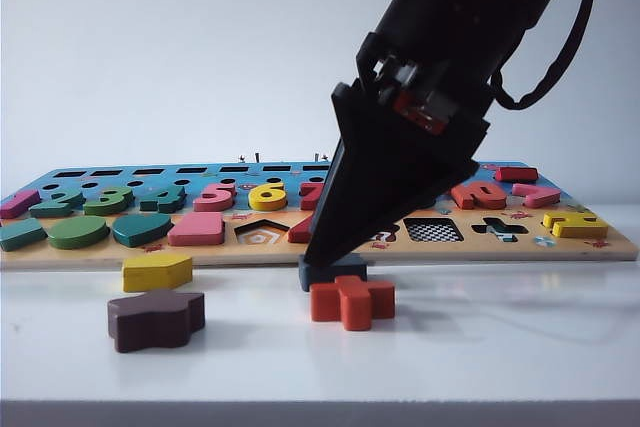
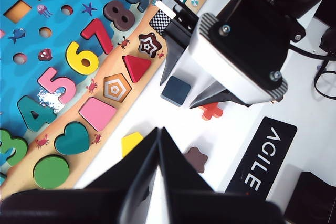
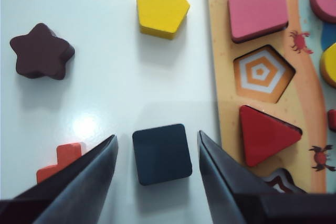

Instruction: Insert the cube into the slot.

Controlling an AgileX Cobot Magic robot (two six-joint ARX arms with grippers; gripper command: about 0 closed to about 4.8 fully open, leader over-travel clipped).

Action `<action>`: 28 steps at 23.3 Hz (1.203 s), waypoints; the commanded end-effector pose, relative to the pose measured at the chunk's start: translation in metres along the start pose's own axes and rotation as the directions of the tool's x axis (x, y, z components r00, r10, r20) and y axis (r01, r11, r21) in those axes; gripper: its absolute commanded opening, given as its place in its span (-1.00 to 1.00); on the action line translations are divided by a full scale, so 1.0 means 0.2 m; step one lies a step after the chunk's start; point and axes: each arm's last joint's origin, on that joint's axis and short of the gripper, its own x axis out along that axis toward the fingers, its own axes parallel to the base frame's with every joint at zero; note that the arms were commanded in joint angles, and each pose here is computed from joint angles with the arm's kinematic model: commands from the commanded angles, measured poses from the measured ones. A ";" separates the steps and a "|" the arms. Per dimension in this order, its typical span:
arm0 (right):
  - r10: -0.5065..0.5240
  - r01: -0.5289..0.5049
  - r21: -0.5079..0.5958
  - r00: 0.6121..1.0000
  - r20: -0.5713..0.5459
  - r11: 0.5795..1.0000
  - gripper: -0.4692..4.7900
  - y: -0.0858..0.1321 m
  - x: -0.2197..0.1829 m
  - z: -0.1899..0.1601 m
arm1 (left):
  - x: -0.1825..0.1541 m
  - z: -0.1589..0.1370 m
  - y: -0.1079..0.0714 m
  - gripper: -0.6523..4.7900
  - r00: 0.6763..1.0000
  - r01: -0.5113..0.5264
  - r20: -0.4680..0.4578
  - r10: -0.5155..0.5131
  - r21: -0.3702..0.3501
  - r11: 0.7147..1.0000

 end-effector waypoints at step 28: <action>-0.016 0.015 -0.006 0.999 -0.033 1.000 -0.17 -0.02 0.04 -0.01 | -0.01 0.03 0.00 -0.70 0.998 -0.008 0.059 0.006 0.028 1.000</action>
